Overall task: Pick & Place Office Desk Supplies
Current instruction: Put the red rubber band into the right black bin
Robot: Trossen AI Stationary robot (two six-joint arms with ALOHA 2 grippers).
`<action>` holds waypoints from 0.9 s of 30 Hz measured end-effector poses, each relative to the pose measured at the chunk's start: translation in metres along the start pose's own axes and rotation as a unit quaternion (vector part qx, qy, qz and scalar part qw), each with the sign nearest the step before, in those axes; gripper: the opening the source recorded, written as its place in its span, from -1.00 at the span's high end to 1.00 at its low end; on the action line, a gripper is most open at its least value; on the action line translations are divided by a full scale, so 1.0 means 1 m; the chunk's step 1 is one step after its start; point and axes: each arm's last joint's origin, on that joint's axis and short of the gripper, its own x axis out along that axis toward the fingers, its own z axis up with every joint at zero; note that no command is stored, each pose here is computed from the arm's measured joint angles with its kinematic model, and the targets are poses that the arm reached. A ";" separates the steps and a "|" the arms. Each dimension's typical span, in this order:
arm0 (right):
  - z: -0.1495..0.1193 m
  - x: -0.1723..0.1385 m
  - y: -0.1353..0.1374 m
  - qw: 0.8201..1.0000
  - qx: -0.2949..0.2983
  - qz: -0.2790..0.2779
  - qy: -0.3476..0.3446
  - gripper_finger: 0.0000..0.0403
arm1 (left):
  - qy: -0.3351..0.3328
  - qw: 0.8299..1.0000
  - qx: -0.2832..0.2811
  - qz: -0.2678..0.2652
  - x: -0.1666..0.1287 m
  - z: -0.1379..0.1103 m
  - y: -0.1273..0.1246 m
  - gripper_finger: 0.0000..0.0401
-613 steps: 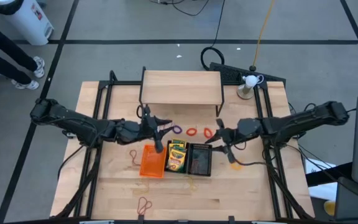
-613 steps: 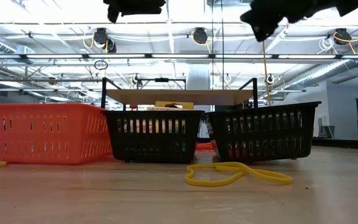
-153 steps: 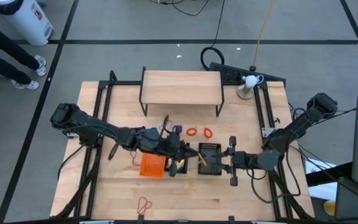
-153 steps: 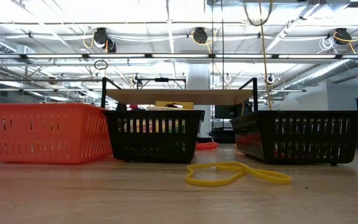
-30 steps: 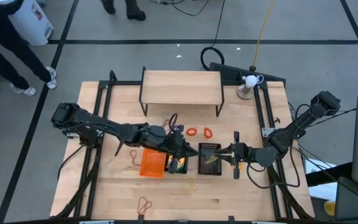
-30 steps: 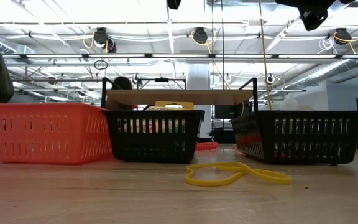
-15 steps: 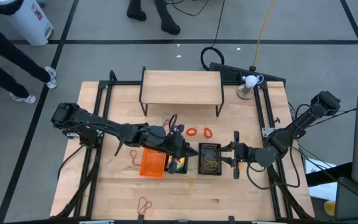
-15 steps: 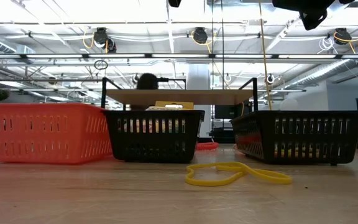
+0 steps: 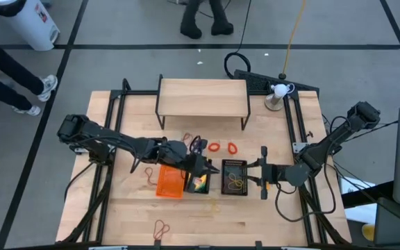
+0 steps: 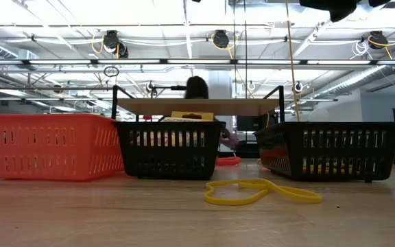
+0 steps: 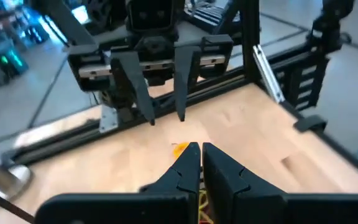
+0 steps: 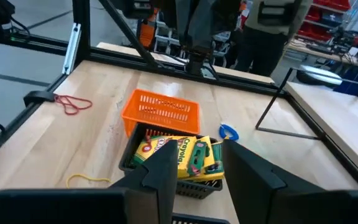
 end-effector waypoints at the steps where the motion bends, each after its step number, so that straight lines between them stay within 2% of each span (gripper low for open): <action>1: -0.001 0.000 0.000 1.000 -0.001 0.000 0.000 0.41 | 0.001 1.000 0.005 0.004 0.000 0.000 0.001 0.89; 4: -0.009 0.001 -0.001 1.000 -0.004 -0.002 0.001 0.42 | 0.018 0.999 -0.016 0.036 0.000 -0.003 0.004 0.89; 7: -0.019 0.004 -0.005 1.000 -0.018 -0.014 -0.010 0.43 | 0.078 0.995 -0.045 0.048 -0.005 -0.011 0.004 0.89; 9: -0.022 0.006 -0.009 0.999 -0.019 -0.025 -0.029 0.43 | 0.132 0.989 -0.059 0.042 -0.016 -0.016 0.002 0.89; 13: -0.024 0.009 -0.015 0.997 -0.008 -0.042 -0.057 0.44 | 0.212 0.969 -0.124 0.037 -0.048 -0.015 -0.007 0.89; 17: -0.022 0.010 -0.017 0.997 -0.018 -0.048 -0.064 0.43 | 0.291 0.940 -0.153 0.086 -0.086 -0.012 -0.038 0.89; 21: -0.016 0.010 -0.021 0.994 -0.032 -0.061 -0.090 0.44 | 0.342 0.915 -0.166 0.134 -0.119 -0.013 -0.078 0.89; 27: -0.003 0.009 -0.028 0.986 -0.016 -0.084 -0.146 0.45 | 0.371 0.895 -0.219 0.117 -0.142 -0.022 -0.125 0.89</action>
